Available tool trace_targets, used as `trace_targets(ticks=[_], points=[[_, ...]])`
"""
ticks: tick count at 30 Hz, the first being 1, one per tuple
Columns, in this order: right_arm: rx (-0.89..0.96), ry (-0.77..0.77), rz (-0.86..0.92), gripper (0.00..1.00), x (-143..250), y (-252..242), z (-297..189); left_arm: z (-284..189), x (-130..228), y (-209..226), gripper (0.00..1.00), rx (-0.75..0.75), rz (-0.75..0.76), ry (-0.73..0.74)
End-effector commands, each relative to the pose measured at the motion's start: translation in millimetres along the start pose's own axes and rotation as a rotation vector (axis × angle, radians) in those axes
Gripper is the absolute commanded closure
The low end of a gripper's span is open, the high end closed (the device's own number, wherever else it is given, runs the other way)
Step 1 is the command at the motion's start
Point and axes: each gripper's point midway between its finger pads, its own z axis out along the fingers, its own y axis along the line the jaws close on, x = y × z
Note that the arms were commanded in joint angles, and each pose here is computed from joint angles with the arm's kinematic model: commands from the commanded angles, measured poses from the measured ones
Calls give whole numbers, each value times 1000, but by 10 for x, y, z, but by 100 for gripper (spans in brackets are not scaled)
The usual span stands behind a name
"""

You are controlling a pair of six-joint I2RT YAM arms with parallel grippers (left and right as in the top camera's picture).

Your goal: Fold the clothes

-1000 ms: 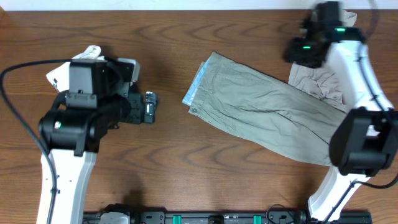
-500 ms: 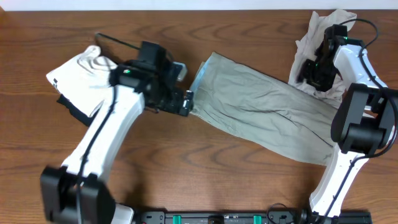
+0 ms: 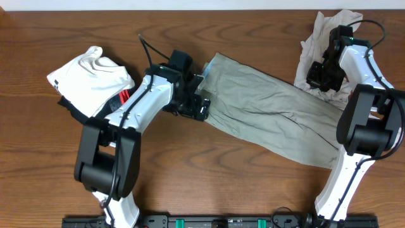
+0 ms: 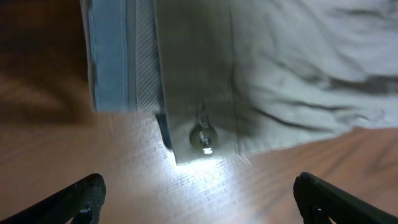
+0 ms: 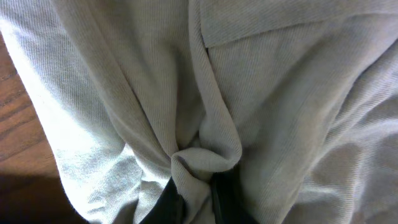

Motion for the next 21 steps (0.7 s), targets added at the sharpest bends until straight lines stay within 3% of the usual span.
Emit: trace_targets(ticks=[1, 3, 6, 14, 15, 21], points=[[53, 78, 2, 98, 160, -81, 254, 94, -47, 47, 2, -13, 7, 4], [76, 79, 1, 98, 167, -121, 251, 175, -51, 72, 2, -13, 5, 13], [132, 75, 0, 99, 166, -229, 241, 297, -34, 107, 20, -12, -1, 34], [233, 64, 76, 99, 81, -742, 199, 423, 117, 285, 89, -92, -25, 109], [233, 66, 100, 99, 67, -844, 195, 407, 157, 348, 93, -129, -43, 124], [234, 83, 285, 99, 57, -1584, 153, 299, 484, 524, 94, -223, -132, 249]])
